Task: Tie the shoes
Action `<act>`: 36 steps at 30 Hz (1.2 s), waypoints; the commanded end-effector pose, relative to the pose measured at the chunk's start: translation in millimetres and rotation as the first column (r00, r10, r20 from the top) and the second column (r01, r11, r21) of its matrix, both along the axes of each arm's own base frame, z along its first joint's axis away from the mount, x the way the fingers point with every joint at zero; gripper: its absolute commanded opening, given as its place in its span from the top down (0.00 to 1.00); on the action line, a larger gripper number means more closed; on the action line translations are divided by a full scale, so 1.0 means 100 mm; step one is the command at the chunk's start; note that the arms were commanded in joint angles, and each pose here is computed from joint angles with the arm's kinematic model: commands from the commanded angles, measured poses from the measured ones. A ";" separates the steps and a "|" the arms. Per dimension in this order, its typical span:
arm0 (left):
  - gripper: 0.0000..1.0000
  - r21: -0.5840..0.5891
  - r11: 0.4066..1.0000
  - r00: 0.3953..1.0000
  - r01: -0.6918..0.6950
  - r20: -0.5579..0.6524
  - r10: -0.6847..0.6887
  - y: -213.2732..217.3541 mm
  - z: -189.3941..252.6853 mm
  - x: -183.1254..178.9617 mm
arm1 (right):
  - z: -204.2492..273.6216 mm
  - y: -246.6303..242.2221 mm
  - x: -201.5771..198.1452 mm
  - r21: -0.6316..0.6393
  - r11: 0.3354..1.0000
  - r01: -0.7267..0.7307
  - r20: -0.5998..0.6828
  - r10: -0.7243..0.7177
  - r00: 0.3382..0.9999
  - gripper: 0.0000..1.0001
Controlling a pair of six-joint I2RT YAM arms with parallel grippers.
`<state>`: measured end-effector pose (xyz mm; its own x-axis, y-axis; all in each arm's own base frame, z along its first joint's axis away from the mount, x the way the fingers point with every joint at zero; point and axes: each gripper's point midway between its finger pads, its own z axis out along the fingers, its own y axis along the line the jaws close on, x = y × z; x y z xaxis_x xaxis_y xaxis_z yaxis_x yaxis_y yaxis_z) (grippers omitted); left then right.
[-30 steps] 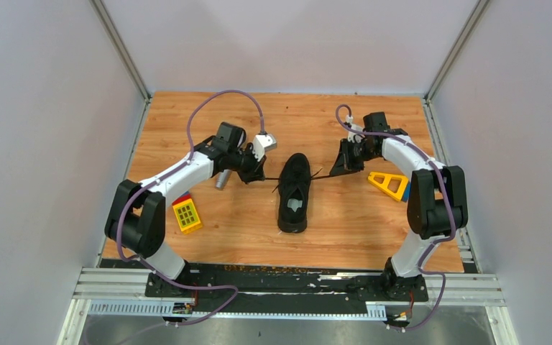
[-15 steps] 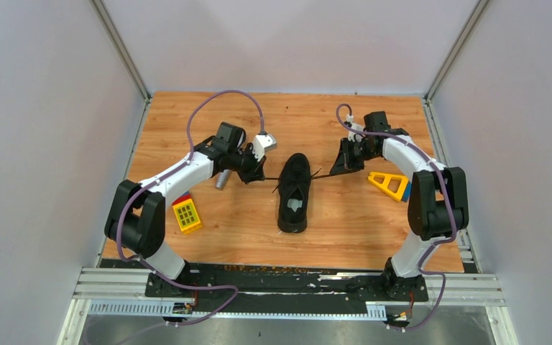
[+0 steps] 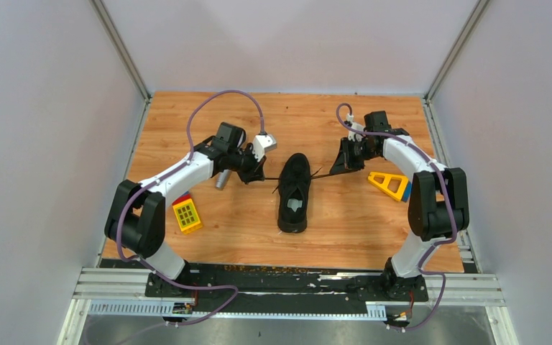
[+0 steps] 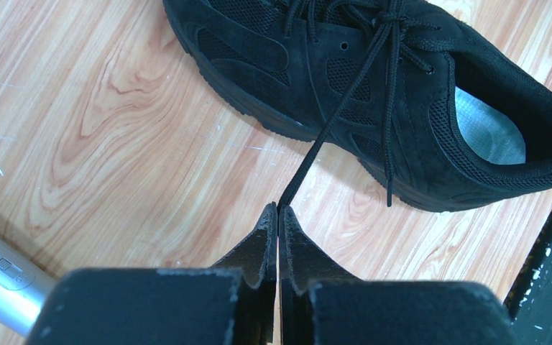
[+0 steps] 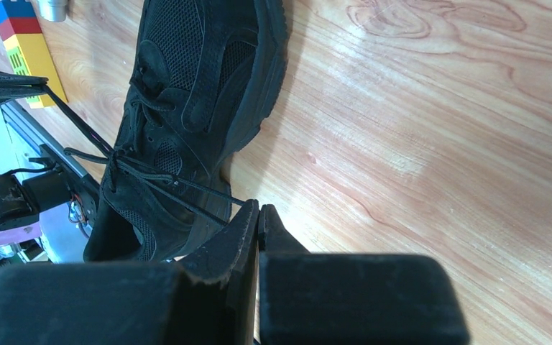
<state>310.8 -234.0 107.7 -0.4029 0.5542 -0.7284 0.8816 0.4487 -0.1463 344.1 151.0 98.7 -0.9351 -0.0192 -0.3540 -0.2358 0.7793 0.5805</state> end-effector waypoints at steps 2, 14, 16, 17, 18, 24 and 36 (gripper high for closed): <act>1.00 0.111 0.992 0.998 -0.058 0.025 0.055 0.32 -0.07 0.08 | 0.07 -0.26 0.19 -0.089 0.994 0.061 0.112 -0.051 0.992 1.00; 0.94 0.094 0.994 0.998 -0.062 0.040 0.058 0.33 -0.05 0.04 | 0.15 -0.22 0.18 -0.068 0.997 0.029 0.122 -0.021 0.992 1.00; 0.86 0.092 0.993 0.996 -0.074 0.051 0.070 0.32 -0.02 0.07 | 0.19 -0.22 0.20 -0.067 0.997 0.027 0.134 -0.017 0.991 1.00; 0.77 0.087 0.993 0.996 -0.082 0.054 0.077 0.32 0.00 0.08 | 0.20 -0.22 0.20 -0.065 0.998 0.023 0.140 -0.013 0.990 0.99; 0.73 0.082 0.993 0.995 -0.087 0.062 0.083 0.32 0.03 0.09 | 0.22 -0.20 0.19 -0.060 0.998 0.015 0.145 -0.006 0.989 0.93; 0.33 0.040 0.992 0.982 -0.116 0.157 0.109 0.35 0.42 0.13 | 0.66 -0.28 0.26 -0.101 0.995 -0.018 0.293 0.047 0.955 0.42; 0.00 -0.145 0.891 0.696 -0.431 0.575 0.430 0.96 2.14 0.60 | 2.61 -1.10 0.78 -0.092 0.858 0.506 0.693 -0.310 0.651 0.00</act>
